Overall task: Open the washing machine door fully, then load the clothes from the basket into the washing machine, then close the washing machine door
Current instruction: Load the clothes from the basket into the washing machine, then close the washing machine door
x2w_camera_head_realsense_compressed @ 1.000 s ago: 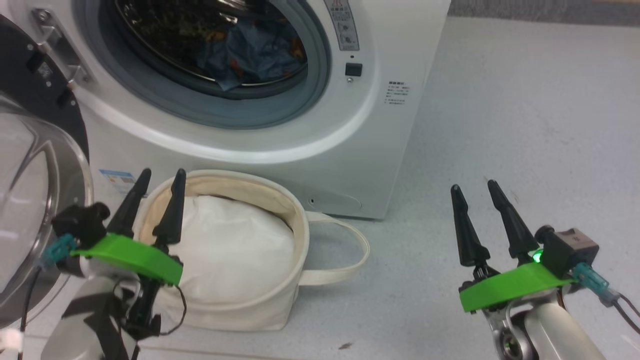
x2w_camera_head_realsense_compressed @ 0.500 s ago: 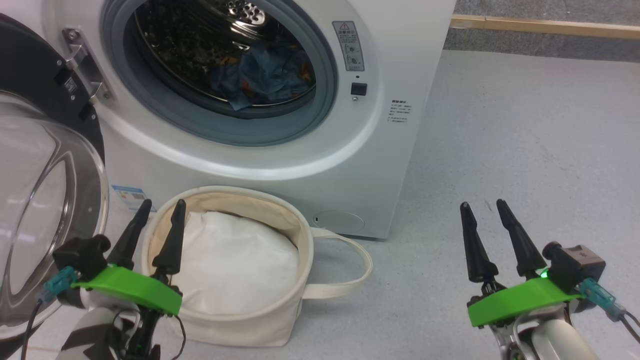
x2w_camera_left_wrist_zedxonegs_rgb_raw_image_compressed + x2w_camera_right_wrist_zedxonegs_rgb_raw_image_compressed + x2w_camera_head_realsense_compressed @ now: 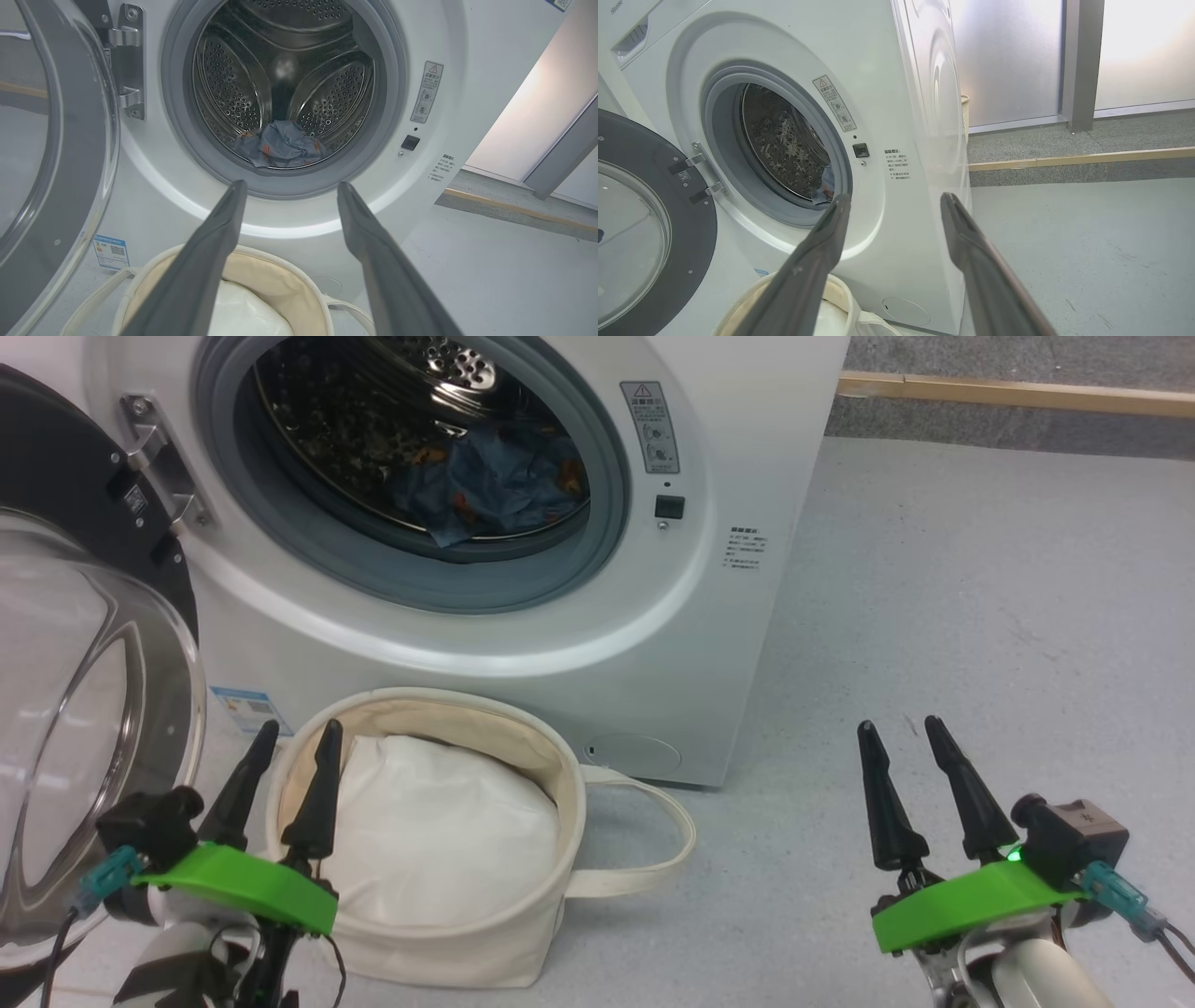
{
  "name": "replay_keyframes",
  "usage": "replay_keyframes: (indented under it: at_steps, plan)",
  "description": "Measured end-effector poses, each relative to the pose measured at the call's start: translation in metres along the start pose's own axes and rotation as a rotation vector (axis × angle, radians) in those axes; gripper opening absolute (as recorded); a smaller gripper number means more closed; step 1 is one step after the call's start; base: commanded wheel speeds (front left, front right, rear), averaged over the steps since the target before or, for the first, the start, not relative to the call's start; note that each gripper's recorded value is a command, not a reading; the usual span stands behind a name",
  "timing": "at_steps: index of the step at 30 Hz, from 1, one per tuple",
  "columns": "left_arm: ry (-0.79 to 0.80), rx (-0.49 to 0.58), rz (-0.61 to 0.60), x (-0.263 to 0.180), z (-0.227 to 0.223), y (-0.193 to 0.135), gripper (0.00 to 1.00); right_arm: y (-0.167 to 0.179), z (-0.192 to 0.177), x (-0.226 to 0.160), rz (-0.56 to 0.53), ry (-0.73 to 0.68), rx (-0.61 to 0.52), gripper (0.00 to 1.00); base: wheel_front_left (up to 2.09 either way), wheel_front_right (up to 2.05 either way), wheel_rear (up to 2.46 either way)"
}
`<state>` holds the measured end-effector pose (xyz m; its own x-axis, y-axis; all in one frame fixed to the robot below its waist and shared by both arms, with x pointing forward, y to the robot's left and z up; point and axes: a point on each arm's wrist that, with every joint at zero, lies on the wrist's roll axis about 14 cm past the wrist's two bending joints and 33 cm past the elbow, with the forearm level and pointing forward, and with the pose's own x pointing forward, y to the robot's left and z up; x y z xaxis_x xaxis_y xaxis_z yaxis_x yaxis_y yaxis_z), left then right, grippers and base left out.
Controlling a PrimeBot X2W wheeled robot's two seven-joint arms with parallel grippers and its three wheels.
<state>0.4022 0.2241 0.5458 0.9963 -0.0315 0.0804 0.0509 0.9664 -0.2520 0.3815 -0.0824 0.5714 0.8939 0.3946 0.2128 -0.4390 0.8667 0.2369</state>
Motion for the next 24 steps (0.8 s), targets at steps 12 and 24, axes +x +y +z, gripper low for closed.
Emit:
replay_keyframes:
  at_steps: [12,24]
  plan:
    - [0.001,-0.012,0.019,-0.0042,-0.0010,0.0033,1.00,0.0036,0.0006,0.0014,0.015,0.001,0.003,1.00,-0.65,0.40,0.25]
    - [0.006,-0.011,0.026,-0.0057,-0.0022,0.0055,1.00,0.0059,-0.0001,0.0019,0.021,0.002,0.004,1.00,-1.94,1.69,0.25]
